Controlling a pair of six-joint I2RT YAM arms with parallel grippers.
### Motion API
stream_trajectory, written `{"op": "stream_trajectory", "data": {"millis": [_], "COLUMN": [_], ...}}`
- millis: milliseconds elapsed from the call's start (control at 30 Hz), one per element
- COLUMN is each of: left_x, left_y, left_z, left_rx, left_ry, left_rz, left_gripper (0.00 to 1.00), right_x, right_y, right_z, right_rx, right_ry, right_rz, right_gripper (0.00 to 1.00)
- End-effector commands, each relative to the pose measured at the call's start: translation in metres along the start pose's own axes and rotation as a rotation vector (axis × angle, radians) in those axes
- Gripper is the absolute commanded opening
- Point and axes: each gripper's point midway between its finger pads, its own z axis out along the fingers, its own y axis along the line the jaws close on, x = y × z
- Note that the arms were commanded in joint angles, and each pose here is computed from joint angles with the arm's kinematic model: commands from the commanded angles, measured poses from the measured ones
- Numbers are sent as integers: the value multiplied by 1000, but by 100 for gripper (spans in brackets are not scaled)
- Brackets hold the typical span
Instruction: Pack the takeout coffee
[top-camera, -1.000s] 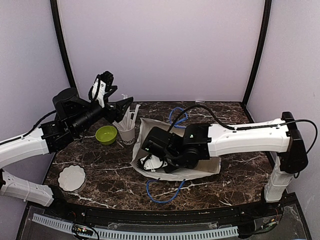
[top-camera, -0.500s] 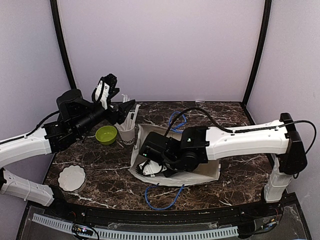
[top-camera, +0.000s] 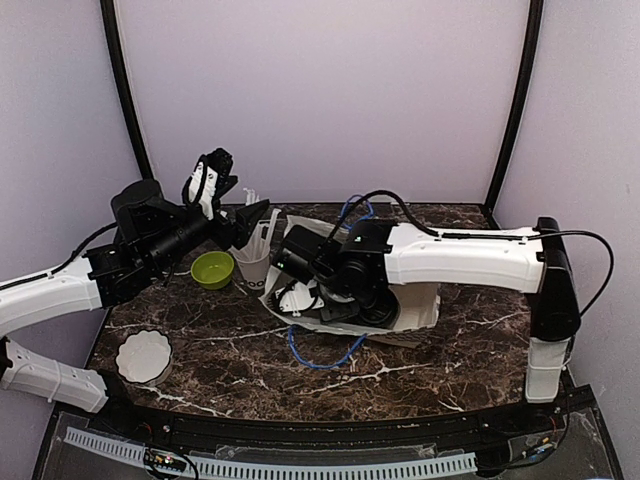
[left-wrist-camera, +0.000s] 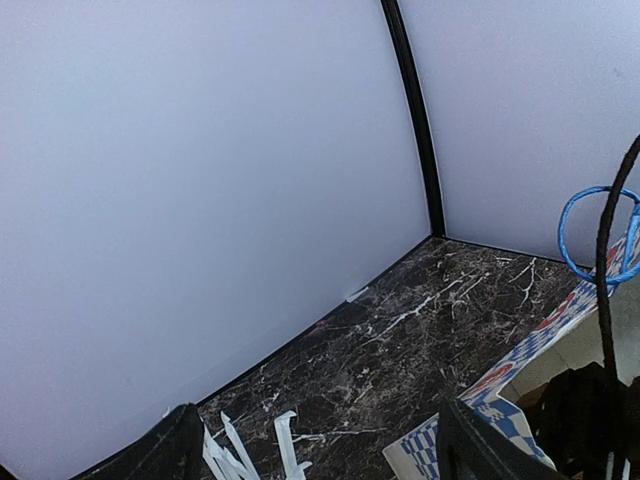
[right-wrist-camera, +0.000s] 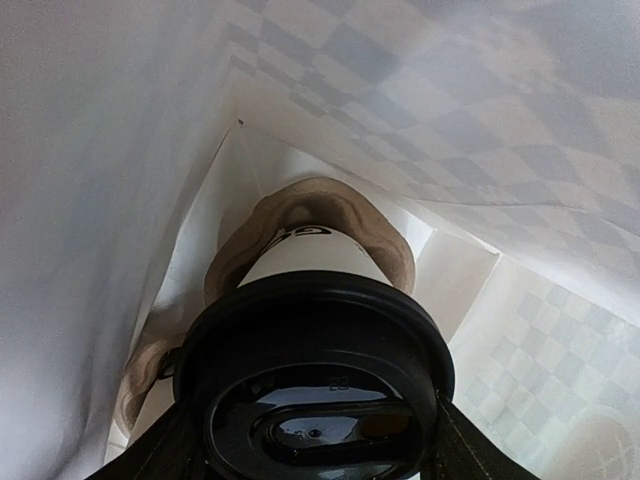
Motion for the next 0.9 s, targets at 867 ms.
{"op": "stream_trajectory", "data": {"millis": [867], "left_x": [-7], "left_y": [1], "left_z": [-5], "left_rx": [0], "left_ry": [-35], "left_rz": [6], "left_gripper": [82], "right_x": [40], "right_y": [5], "right_z": [39], "right_rx": [-556], "right_ry": [-74], "right_rz": [330], "right_gripper": [46]}}
